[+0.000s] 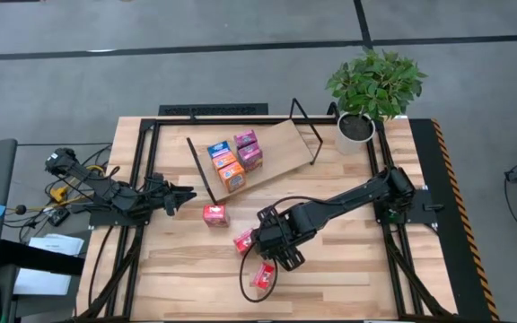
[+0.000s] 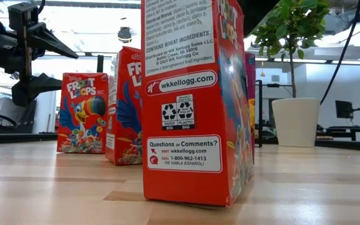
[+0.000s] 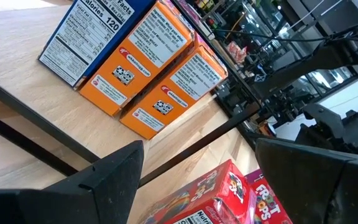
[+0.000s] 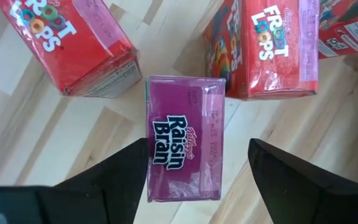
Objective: Stack cereal on shelf
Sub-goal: Put the purple cereal box on the shelf aligned with the other purple cereal box
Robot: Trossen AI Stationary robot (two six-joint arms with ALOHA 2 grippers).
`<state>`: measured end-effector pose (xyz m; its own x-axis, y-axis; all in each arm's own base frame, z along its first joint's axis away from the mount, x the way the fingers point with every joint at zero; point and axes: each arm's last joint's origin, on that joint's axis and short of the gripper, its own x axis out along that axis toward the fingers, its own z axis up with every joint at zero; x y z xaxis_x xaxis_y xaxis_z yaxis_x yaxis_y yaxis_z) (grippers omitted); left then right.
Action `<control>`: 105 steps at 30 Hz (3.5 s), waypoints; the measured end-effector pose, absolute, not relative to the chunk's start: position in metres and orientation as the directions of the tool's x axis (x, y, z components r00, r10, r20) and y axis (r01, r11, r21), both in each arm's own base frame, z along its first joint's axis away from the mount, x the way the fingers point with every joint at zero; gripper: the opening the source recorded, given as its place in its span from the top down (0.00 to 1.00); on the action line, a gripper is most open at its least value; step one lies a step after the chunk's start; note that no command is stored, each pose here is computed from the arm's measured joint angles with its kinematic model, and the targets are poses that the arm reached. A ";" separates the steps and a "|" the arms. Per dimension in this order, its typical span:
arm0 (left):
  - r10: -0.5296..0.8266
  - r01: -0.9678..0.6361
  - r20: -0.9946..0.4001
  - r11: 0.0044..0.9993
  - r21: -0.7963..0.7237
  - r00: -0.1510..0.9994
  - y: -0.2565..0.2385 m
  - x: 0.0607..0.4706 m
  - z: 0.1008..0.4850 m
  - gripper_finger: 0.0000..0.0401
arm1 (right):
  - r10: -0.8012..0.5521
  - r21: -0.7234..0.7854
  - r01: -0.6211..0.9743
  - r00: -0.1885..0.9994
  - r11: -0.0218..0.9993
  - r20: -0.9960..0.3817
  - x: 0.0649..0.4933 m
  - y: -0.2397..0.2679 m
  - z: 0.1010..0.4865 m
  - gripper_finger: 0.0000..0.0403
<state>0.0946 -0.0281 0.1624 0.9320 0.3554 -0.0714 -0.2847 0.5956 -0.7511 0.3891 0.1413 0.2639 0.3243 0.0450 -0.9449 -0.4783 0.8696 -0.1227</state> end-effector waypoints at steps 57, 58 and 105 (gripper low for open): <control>0.380 -0.300 -0.070 0.587 -0.752 0.922 -0.027 0.094 0.162 0.25 | 0.035 -0.095 -0.438 0.280 0.894 -0.959 0.385 0.121 0.256 0.57; 0.380 -0.300 -0.070 0.587 -0.752 0.922 -0.027 0.094 0.162 0.25 | 0.032 -0.101 -0.445 0.281 0.890 -0.959 0.384 0.116 0.259 0.57; 0.467 -0.360 -0.068 0.572 -0.737 0.882 -0.025 0.093 0.162 0.25 | -0.129 -0.286 -0.373 0.392 0.883 -0.911 0.402 -0.074 0.284 0.52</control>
